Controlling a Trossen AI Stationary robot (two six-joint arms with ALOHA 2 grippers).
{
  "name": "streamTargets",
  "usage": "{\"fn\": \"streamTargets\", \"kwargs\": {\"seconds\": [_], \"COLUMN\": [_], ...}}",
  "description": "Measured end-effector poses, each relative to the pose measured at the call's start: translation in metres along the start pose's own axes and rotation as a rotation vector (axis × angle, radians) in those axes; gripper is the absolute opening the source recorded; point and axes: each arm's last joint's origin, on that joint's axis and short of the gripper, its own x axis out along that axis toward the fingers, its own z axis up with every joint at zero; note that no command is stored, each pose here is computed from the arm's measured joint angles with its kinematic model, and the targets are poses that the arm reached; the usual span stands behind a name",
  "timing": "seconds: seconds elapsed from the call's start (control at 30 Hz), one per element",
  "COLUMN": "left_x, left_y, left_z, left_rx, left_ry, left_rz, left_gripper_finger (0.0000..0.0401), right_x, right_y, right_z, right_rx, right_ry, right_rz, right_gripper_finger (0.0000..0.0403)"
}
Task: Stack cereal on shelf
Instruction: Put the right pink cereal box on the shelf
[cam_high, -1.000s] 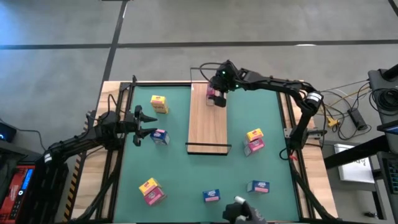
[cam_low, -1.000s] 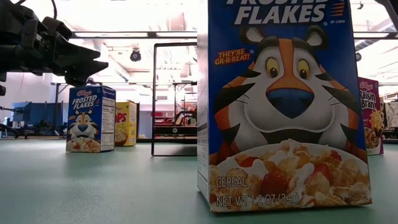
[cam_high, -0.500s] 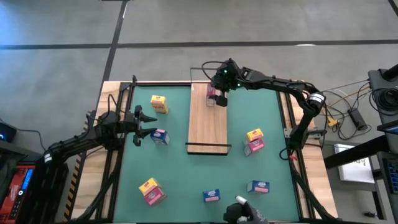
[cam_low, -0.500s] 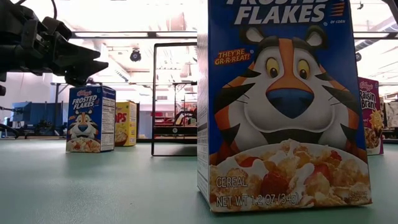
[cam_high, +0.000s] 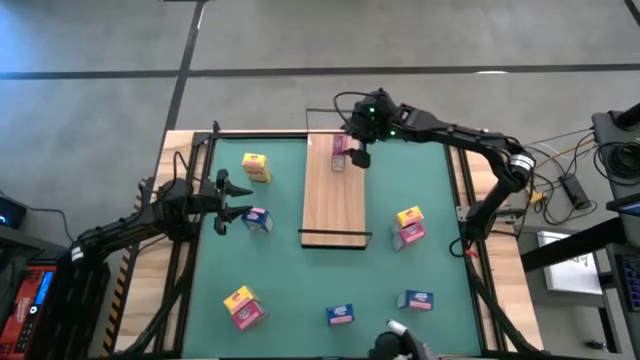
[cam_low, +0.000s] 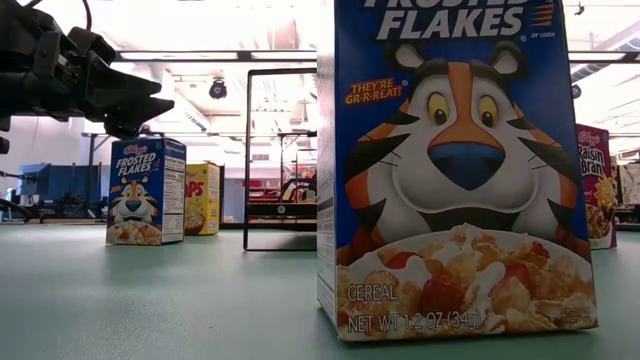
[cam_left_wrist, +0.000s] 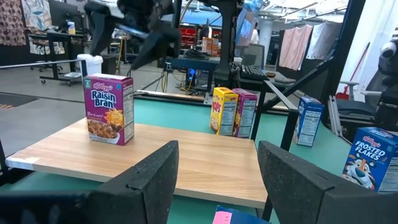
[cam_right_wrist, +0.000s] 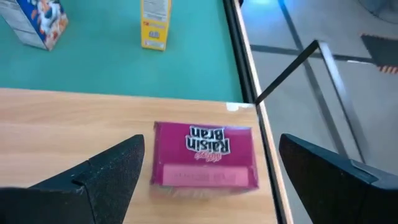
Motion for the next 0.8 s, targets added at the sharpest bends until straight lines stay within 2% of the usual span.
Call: {"fn": "streamTargets", "kwargs": {"seconds": [0.3,0.6,0.8], "left_x": [0.0,0.0,0.0], "left_y": [0.0,0.0,0.0], "left_z": [0.0,0.0,0.0], "left_rx": [0.0,0.0,0.0], "left_ry": [0.0,0.0,0.0], "left_rz": [0.0,0.0,0.0], "left_gripper_finger": [0.0204,0.0204,0.0204], "right_x": [-0.027,-0.067,-0.088], "right_y": [0.023,0.058,0.087], "right_z": [-0.009,-0.027,-0.052], "right_rx": [0.095,0.246,0.461], "right_ry": [0.136,0.152,0.185], "right_rz": [0.067,-0.083,-0.227], "right_gripper_finger": [0.0361,0.0361,0.0361]}}
